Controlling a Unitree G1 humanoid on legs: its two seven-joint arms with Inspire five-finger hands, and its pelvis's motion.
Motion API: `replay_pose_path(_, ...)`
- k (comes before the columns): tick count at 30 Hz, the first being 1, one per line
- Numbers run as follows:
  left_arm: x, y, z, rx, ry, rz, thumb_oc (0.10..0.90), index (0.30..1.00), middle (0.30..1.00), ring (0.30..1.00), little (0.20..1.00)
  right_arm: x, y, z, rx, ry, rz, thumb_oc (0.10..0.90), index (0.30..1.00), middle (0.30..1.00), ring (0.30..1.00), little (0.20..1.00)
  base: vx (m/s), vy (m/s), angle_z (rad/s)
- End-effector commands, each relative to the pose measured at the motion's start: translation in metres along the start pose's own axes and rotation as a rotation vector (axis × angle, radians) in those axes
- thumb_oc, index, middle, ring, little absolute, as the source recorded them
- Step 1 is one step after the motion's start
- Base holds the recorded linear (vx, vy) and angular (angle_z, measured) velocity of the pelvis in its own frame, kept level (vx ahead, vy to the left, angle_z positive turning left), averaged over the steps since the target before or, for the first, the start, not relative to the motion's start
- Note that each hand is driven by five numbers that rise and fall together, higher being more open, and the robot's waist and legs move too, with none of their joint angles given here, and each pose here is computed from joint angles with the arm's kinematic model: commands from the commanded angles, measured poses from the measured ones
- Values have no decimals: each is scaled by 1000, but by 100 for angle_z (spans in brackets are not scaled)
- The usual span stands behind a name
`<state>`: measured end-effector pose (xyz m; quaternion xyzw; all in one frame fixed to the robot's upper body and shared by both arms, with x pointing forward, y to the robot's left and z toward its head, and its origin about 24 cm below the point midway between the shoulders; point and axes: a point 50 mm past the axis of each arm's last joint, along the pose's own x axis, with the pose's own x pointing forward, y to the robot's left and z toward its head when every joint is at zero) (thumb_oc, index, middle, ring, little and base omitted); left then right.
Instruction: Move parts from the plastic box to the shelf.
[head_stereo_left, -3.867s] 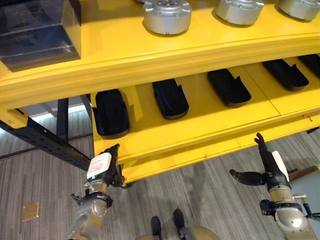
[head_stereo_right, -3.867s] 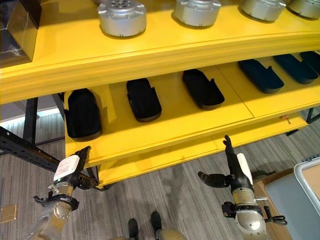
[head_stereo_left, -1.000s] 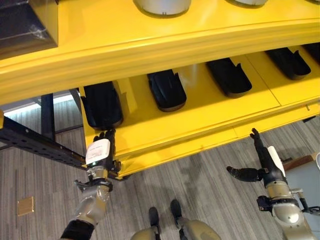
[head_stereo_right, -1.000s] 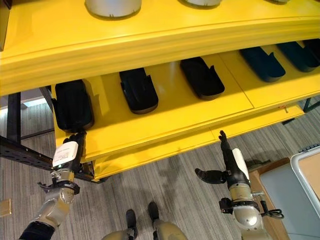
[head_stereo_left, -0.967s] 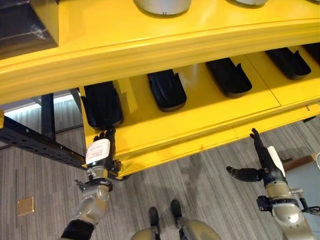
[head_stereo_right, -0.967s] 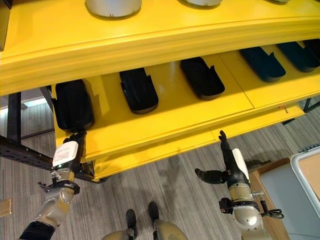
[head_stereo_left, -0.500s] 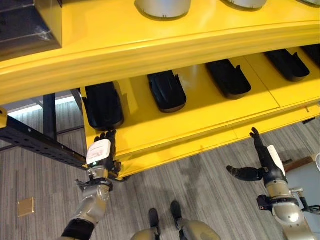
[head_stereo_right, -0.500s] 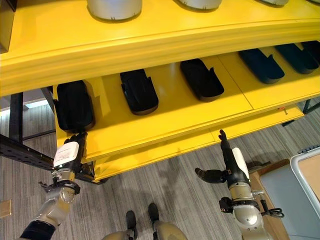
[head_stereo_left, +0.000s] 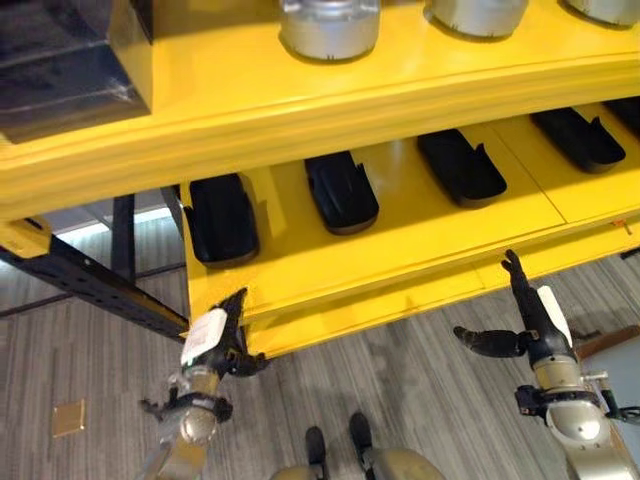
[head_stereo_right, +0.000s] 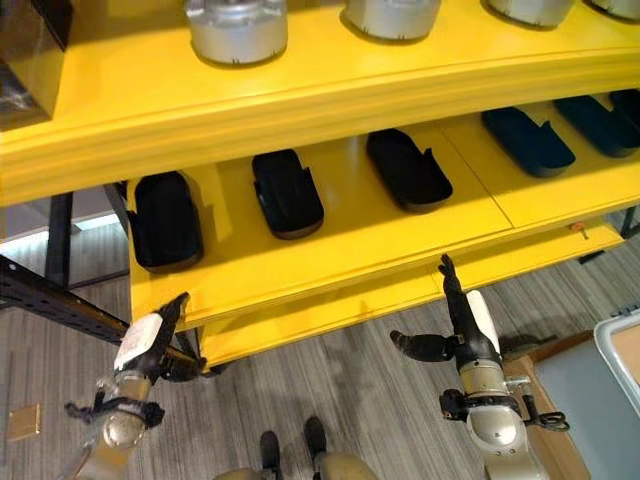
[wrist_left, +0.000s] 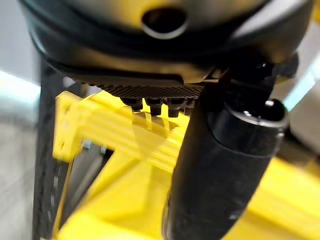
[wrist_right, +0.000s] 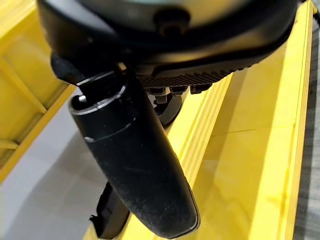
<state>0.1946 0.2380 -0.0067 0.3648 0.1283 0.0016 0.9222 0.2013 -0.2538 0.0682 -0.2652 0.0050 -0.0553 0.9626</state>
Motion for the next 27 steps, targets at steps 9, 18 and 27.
replay_pose_path(9,-32,-46,-27,-939,206,-151,900,1000,1000,1000,1000,6,1,2,100,-61,21,900,1000,1000,1000,1000,-67,-14,19)
replay_pose_path(18,-34,-48,-15,-1105,155,-108,900,1000,1000,1000,1000,-7,12,-13,239,10,58,900,1000,1000,1000,1000,-29,-7,7)
replay_pose_path(27,-35,-48,-19,-1074,166,-91,900,1000,1000,1000,1000,-11,14,-15,275,20,55,900,1000,1000,1000,1000,-1,-1,-1)
